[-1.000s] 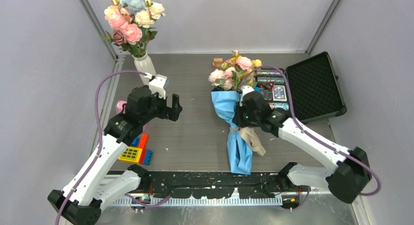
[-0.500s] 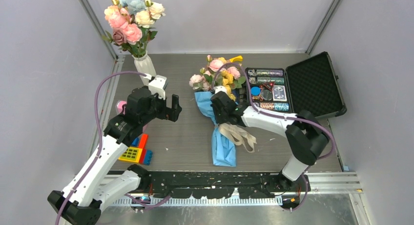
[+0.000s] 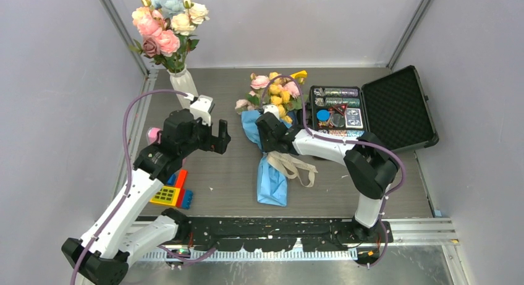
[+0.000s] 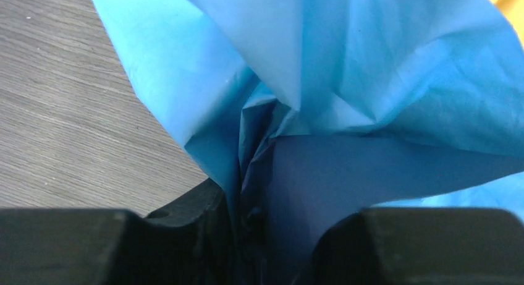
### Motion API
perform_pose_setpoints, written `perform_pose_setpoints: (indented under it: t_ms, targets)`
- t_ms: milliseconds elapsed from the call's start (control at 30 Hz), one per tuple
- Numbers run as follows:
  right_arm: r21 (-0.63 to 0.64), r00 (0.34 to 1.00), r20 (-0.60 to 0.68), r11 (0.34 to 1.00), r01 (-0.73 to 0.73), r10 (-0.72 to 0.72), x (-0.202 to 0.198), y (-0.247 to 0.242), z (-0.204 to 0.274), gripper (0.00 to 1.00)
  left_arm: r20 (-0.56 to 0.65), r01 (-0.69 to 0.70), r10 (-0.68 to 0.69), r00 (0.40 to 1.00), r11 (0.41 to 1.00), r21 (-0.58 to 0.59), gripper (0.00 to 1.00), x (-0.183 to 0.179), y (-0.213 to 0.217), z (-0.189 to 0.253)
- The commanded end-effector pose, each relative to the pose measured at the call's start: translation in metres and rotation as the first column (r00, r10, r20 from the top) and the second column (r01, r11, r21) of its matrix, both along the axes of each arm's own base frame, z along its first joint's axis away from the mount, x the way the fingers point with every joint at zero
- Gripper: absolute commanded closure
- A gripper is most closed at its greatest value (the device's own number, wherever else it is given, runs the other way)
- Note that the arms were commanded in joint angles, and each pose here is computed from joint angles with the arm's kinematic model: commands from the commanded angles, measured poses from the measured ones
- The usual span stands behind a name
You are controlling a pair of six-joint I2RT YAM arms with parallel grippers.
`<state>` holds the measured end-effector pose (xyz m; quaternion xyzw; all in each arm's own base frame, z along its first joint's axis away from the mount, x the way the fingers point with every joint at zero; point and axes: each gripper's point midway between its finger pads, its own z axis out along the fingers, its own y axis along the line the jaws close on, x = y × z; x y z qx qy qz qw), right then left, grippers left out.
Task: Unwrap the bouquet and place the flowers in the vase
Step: Place the fake flower at the center of the board.
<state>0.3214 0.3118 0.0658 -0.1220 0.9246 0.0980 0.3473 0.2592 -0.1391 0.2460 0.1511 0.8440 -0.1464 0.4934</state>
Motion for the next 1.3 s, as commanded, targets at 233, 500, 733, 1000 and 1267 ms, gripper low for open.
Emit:
perform_pose_setpoints:
  t_ms: [233, 500, 733, 1000, 1267]
  targets:
    - [0.131, 0.996, 0.090, 0.991, -0.018, 0.006, 0.006, 0.015, 0.064, 0.29, 0.044, 0.008, -0.007, 0.999, 1.000, 0.000, 0.02, 0.005, -0.001, 0.006]
    - [0.232, 0.991, 0.133, 0.971, -0.060, 0.029, -0.018, 0.002, 0.118, 0.24, 0.040, 0.006, -0.006, 0.999, 1.000, 0.003, 0.02, 0.006, -0.001, 0.004]
    - [0.322, 0.989, 0.149, 0.945, -0.064, 0.017, -0.061, -0.037, 0.150, 0.23, 0.026, 0.014, -0.014, 1.000, 1.000, -0.010, 0.02, 0.005, -0.004, 0.000]
    - [0.481, 1.000, -0.004, 0.876, 0.022, -0.023, -0.106, -0.090, 0.123, 0.23, -0.012, 0.051, -0.052, 0.999, 0.998, -0.024, 0.02, 0.005, -0.014, -0.006]
    - [0.643, 0.988, -0.154, 0.762, 0.078, 0.029, -0.140, -0.084, 0.089, 0.31, -0.015, 0.042, -0.042, 0.999, 0.999, -0.012, 0.02, 0.005, -0.011, -0.007]
